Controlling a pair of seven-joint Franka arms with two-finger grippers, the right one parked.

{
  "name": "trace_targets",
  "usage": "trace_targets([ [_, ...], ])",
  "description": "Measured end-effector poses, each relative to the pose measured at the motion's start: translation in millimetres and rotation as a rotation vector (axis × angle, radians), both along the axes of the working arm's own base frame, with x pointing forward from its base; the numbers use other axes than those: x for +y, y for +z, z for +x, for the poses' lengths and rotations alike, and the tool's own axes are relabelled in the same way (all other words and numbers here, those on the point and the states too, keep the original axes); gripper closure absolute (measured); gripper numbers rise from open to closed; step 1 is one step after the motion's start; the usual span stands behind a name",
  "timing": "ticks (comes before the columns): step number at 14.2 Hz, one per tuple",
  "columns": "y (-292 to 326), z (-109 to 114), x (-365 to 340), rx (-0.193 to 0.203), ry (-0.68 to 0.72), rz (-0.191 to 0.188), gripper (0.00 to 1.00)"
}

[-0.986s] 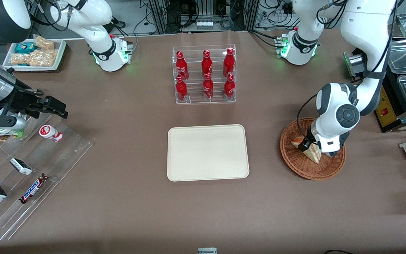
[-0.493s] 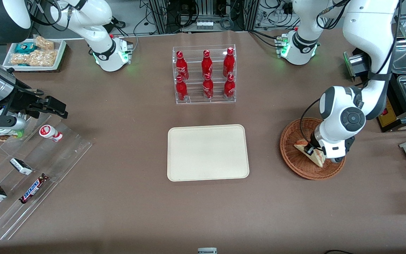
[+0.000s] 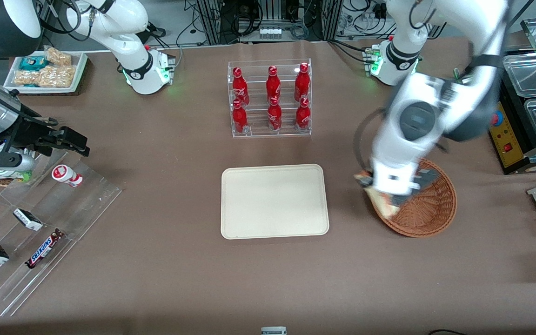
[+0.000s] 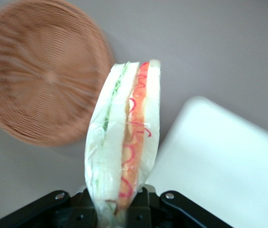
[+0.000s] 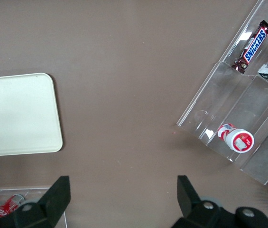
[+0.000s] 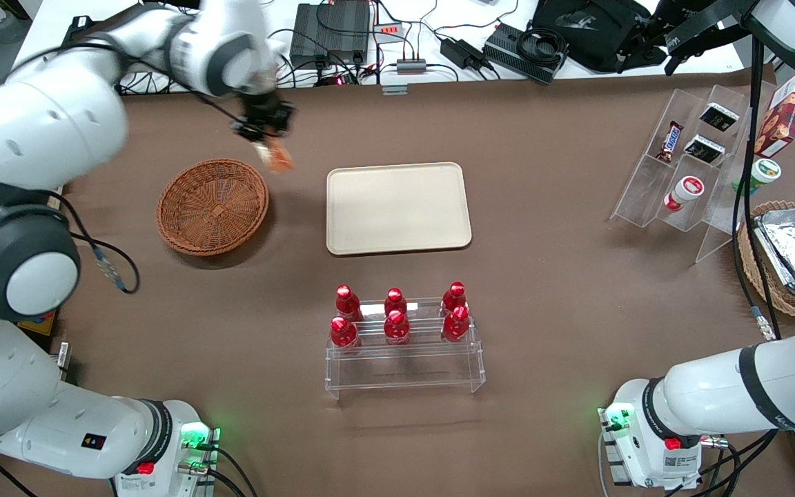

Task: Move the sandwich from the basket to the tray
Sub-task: 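Lift the sandwich and carry it over the cream tray, then lower the sandwich onto the tray and open the left gripper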

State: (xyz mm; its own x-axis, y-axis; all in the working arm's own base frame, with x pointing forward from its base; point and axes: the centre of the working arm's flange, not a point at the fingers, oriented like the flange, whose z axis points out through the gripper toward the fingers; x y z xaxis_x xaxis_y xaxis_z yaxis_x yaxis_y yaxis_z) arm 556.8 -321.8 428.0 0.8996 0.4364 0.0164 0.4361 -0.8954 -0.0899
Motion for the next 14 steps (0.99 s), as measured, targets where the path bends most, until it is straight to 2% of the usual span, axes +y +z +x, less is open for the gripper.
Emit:
trace_targets([
  [3, -64, -35, -110, -0.036, -0.228, 0.043, 0.83],
  [4, -89, -40, -135, -0.057, -0.281, 0.040, 0.85],
  [6, -136, -46, -164, -0.091, -0.368, 0.030, 0.85],
  [10, -194, -41, -173, -0.110, -0.437, 0.042, 0.85],
  [11, -198, -41, -173, -0.111, -0.443, 0.046, 0.81],
  [14, -199, -40, -175, -0.114, -0.444, 0.045, 0.52],
])
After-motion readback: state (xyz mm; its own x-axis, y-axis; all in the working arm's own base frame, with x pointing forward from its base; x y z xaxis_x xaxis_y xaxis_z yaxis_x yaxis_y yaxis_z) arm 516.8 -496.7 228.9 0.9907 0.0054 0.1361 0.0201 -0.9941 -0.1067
